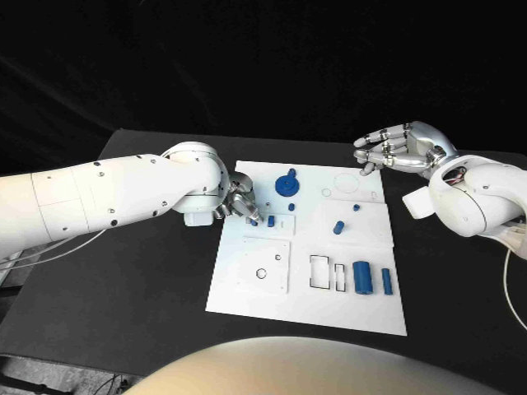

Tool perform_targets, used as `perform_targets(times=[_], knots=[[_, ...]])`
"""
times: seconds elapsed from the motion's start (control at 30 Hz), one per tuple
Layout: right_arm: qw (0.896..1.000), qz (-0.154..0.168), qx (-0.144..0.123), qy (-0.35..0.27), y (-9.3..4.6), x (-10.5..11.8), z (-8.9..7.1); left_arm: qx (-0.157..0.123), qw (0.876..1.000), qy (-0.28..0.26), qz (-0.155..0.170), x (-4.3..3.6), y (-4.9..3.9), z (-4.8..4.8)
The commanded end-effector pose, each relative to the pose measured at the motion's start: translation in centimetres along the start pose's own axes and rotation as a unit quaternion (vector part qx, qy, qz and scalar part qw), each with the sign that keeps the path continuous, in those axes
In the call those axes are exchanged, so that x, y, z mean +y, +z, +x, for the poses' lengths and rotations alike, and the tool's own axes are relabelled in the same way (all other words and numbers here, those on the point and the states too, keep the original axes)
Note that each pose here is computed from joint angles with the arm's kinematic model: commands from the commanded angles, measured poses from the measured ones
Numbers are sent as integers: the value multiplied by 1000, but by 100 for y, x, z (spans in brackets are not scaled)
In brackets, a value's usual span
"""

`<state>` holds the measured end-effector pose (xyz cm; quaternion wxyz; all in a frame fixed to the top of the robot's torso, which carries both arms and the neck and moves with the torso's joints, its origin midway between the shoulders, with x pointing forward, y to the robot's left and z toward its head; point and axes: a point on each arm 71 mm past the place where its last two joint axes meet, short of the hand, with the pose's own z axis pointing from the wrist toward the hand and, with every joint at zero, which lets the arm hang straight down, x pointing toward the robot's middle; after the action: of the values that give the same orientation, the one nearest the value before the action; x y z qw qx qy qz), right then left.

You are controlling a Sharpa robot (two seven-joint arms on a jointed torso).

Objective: Assemble the parts on the task board

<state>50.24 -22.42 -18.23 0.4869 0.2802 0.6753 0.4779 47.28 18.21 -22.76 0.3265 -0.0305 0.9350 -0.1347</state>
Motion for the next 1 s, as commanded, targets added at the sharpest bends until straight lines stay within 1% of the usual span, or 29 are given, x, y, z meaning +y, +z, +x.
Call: perform_targets(times=[0.03,0.37,1.0], knots=[[1000,-5,8,3,0,8,16,9,1000,-1,7,-28,7,25],[1000,-5,7,6,-3,7,13,5,1000,-5,3,11,12,7],[1000,-5,6,6,-8,4,5,0,1000,-9,-2,42,19,-13]])
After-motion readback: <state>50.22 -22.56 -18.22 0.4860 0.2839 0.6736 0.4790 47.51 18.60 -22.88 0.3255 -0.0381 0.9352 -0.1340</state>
